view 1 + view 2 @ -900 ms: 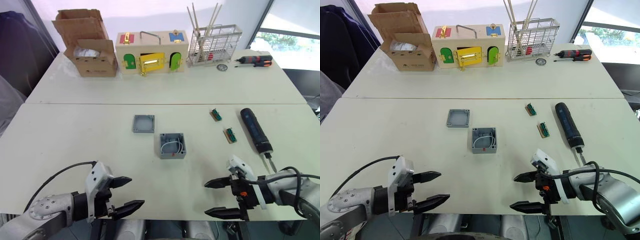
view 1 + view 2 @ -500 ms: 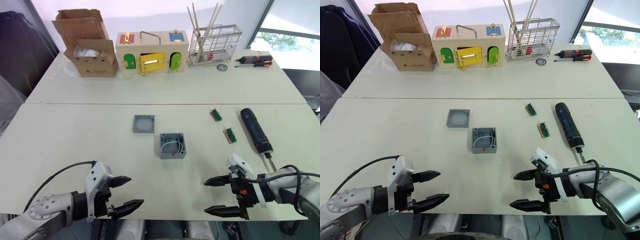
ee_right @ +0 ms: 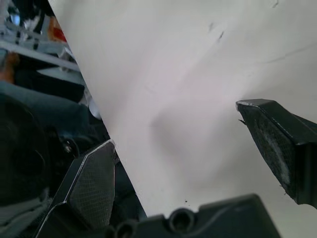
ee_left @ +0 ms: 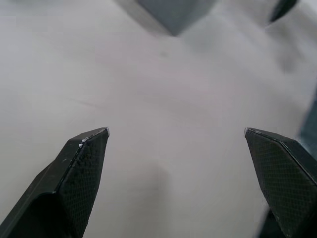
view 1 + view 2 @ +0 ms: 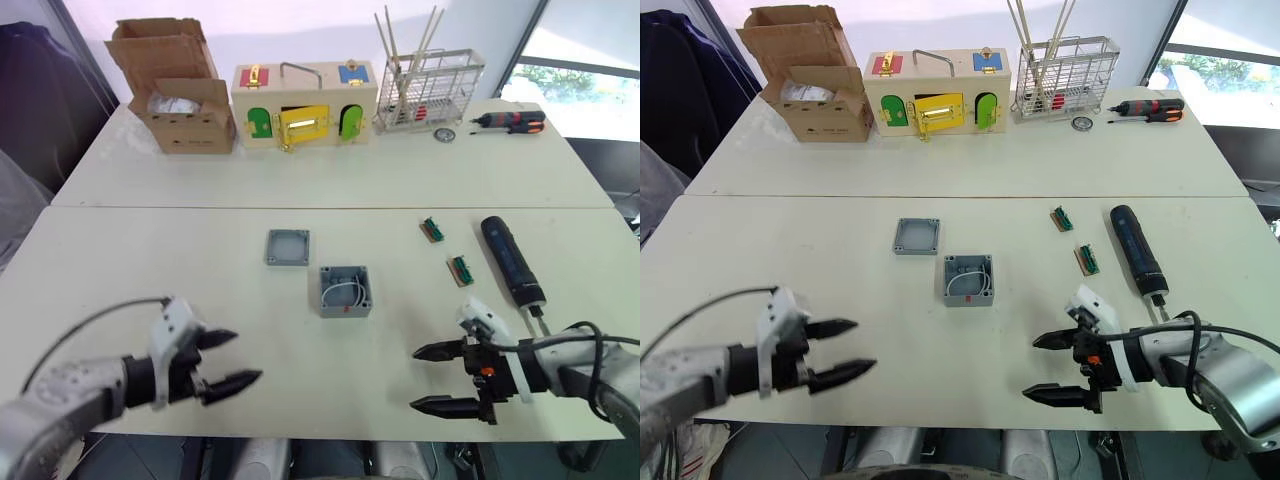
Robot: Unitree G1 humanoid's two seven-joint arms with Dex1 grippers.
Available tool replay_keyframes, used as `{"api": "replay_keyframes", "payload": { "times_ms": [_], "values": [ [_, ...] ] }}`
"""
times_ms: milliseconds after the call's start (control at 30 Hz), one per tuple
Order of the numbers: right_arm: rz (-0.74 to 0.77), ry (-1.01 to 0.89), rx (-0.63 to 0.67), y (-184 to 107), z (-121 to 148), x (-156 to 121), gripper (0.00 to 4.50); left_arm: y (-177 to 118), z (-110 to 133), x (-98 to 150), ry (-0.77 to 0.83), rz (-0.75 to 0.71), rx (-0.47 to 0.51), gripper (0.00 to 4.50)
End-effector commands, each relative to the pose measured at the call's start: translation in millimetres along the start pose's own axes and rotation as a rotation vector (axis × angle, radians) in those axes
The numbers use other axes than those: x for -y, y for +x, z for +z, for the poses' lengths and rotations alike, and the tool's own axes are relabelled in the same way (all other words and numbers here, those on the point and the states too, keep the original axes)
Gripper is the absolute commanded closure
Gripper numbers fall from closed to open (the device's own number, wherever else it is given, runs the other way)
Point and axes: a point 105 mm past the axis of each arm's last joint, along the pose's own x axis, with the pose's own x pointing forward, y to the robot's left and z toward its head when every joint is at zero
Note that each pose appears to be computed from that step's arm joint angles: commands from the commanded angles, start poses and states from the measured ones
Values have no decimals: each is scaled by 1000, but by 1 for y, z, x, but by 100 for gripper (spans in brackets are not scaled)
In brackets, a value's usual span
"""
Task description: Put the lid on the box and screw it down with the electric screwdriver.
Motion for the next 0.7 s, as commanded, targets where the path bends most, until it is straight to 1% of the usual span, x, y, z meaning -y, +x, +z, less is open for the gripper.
{"api": "replay_keyframes", "payload": {
  "times_ms": [33, 133, 233, 267, 333, 400, 433, 500, 533, 600, 700],
  "values": [
    [-20, -3, 99, -12, 26, 1, 1, -6, 44, -9, 128, -43, 54, 0],
    [-34, -17, 126, -12, 36, 2, 1, 2, 73, -23, 235, -84, 31, 0],
    [-64, -53, 159, -10, 47, 3, 1, 25, 101, -27, 327, -169, 7, 0],
    [-79, -67, 169, -10, 50, 4, 1, 35, 109, -23, 355, -211, 0, 0],
    [-97, -78, 179, -9, 54, 6, 1, 46, 117, -18, 385, -267, -15, 0],
    [-131, -102, 201, -8, 62, 8, 1, 65, 125, -5, 438, -355, -18, 0],
    [-146, -107, 212, -7, 64, 7, 1, 81, 123, 9, 472, -428, -51, 0],
    [-163, -110, 227, -2, 67, 2, 1, 98, 116, 29, 523, -533, -106, 0],
    [-168, -106, 231, 2, 65, -1, 1, 105, 108, 40, 552, -596, -148, 0],
    [-174, -99, 241, 7, 62, -7, 1, 111, 98, 50, 585, -653, -192, 0],
    [-183, -74, 269, 18, 56, -12, 1, 120, 92, 53, 601, -672, -229, 0]
  ]
}}
